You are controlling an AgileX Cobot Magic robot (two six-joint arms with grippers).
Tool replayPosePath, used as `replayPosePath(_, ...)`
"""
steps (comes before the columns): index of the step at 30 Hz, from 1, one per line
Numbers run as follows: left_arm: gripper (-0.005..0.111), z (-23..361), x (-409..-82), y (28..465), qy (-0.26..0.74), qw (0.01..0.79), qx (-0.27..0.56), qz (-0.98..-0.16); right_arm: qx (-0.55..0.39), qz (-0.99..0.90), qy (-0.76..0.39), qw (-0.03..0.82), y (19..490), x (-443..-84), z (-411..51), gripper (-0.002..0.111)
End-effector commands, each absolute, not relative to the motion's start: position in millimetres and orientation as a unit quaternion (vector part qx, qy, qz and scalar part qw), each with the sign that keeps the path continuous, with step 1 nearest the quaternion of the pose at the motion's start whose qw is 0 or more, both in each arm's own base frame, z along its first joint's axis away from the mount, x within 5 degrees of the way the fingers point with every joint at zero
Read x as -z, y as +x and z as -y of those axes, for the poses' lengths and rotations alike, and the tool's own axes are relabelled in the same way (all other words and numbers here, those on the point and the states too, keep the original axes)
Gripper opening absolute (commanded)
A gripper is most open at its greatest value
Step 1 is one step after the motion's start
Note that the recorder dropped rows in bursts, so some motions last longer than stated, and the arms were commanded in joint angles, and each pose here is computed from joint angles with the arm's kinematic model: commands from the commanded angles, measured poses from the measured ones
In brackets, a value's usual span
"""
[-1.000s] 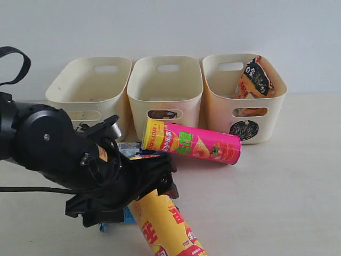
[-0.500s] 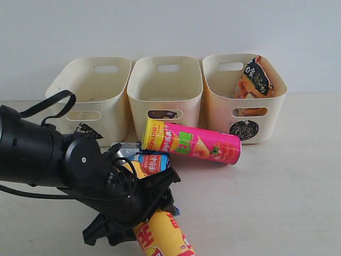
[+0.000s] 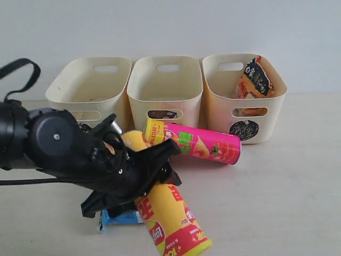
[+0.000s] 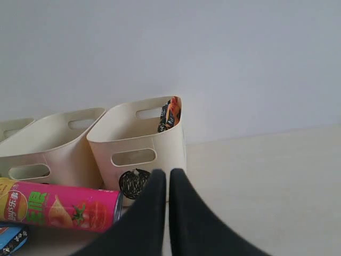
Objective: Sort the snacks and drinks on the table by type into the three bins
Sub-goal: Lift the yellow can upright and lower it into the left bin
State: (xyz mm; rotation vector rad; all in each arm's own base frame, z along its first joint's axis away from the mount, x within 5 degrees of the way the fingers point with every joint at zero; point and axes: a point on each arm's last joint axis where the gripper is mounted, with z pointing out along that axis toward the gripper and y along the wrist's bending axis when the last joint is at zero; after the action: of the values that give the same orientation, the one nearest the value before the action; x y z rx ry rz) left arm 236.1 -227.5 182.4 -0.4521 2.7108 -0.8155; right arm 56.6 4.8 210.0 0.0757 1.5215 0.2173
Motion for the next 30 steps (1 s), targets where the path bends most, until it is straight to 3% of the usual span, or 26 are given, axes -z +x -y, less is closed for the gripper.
replayPosePath(1,0.004,220,-223,229,-0.126,0.189,0.326,-0.918,-0.094,-0.686,0.028,0.721,56,-211,-5,0.0)
replayPosePath(4,0.004,216,-244,224,-0.091,0.221,0.342,-0.909,-0.094,-0.686,0.028,0.721,56,-211,-5,0.0)
replayPosePath(7,0.004,205,-275,214,0.013,0.294,0.34,-0.893,-0.094,-0.686,0.028,0.721,56,-211,-5,0.0)
replayPosePath(12,0.004,169,-312,217,0.135,0.373,0.225,-0.89,-0.094,-0.686,0.028,0.721,56,-211,-5,0.0)
replayPosePath(16,0.004,134,-348,243,0.136,0.429,0.128,-0.884,-0.094,-0.686,0.029,0.721,56,-210,-5,0.0)
replayPosePath(22,0.004,104,-384,271,0.114,0.529,0.075,-0.838,-0.094,-0.686,0.029,0.721,56,-210,-5,0.0)
replayPosePath(30,0.004,84,-377,321,0.083,0.589,0.063,-0.801,-0.095,-0.685,0.029,0.722,56,-211,-5,0.0)
